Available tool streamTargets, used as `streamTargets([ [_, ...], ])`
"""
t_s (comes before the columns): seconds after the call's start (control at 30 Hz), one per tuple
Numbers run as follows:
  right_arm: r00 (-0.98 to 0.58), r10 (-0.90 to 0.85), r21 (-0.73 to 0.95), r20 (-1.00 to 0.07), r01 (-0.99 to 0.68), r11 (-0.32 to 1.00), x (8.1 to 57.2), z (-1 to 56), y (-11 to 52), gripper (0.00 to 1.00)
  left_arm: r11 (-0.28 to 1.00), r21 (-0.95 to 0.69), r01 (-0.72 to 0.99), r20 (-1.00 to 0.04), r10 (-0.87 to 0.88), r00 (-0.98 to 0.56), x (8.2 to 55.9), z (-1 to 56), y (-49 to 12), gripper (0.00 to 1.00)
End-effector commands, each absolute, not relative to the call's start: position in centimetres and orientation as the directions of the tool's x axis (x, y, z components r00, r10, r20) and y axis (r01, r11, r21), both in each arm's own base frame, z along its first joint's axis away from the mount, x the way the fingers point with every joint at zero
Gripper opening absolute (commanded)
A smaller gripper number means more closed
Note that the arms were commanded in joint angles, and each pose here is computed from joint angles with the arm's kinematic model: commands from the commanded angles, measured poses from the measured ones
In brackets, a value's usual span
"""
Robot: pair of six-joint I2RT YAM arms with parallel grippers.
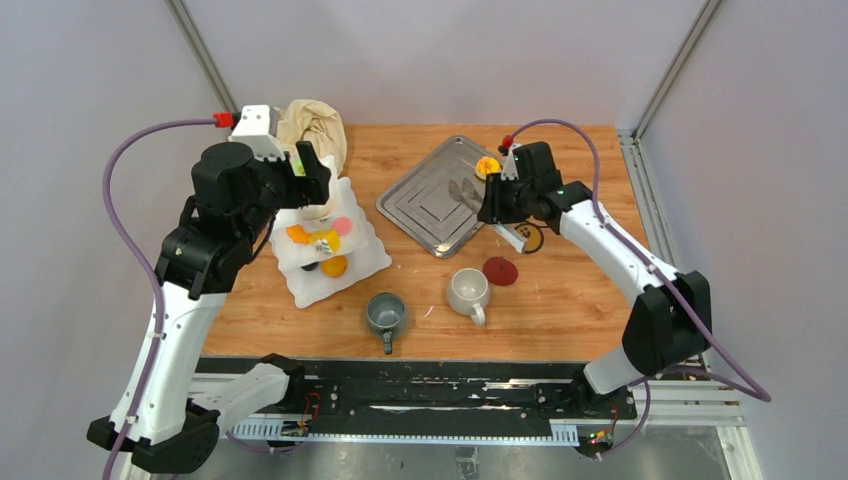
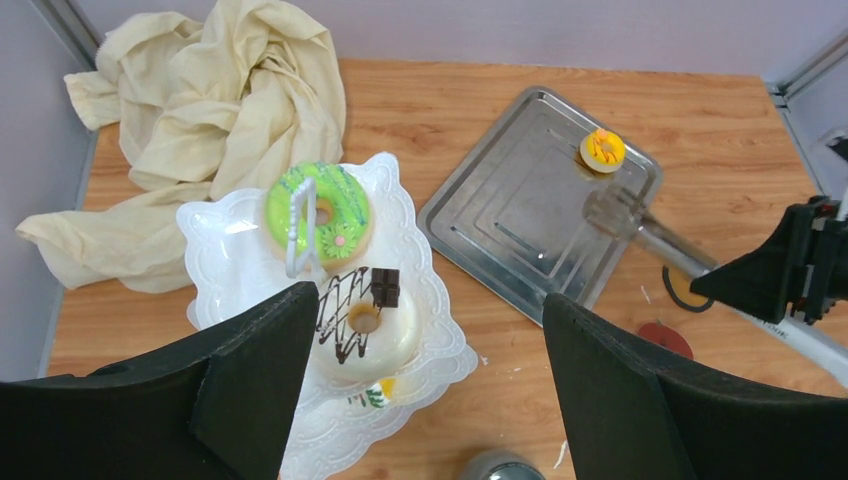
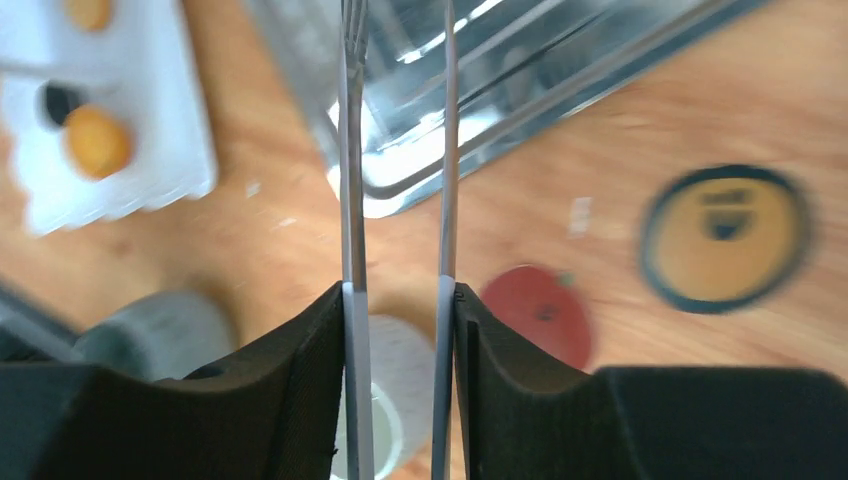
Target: Serve the afternoon tea
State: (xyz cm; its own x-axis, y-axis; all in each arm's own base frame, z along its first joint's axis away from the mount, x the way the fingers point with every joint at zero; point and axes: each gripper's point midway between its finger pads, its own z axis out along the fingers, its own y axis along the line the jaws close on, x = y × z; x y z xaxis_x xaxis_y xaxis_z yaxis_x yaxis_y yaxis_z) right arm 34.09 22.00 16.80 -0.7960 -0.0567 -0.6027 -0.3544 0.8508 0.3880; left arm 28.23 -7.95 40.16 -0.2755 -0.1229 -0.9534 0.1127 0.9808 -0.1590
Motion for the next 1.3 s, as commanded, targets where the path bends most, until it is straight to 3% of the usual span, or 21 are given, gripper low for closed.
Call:
streamTargets([
  [0.0,-0.655,-0.068,0.068,-0.752,-0.180,0.981,38.4,18.2,14.5,0.42,0.973,-0.185,0.141,-0.959,-0.146,-0.245,28.5,41.3,-8.7,0.87],
  [0.27,-0.664,-0.067,0.034,-0.745,-0.138,0.990,43.6,17.1,12.3,0.47,0.975,-0.180,0.133,-0.958,-0.143,-0.247,28.3,41.0,-8.4,0.87],
  [0.47,-0.694,-0.069,0.019,-0.717,-0.118,0.993,44.5,16.0,12.1,0.50,0.977,-0.174,0.127,-0.957,-0.137,-0.255,28.4,40.5,-8.4,0.87],
  [1.03,-0.707,0.251,0.400,-0.661,-0.050,0.915,48.9,15.5,12.6,0.49,0.977,-0.166,0.133,-0.957,-0.128,-0.259,28.8,40.2,-8.6,0.87],
  [1.27,-0.723,0.303,0.457,-0.621,-0.021,0.889,49.7,14.2,12.8,0.50,0.978,-0.161,0.133,-0.958,-0.123,-0.260,28.6,40.3,-8.5,0.87],
])
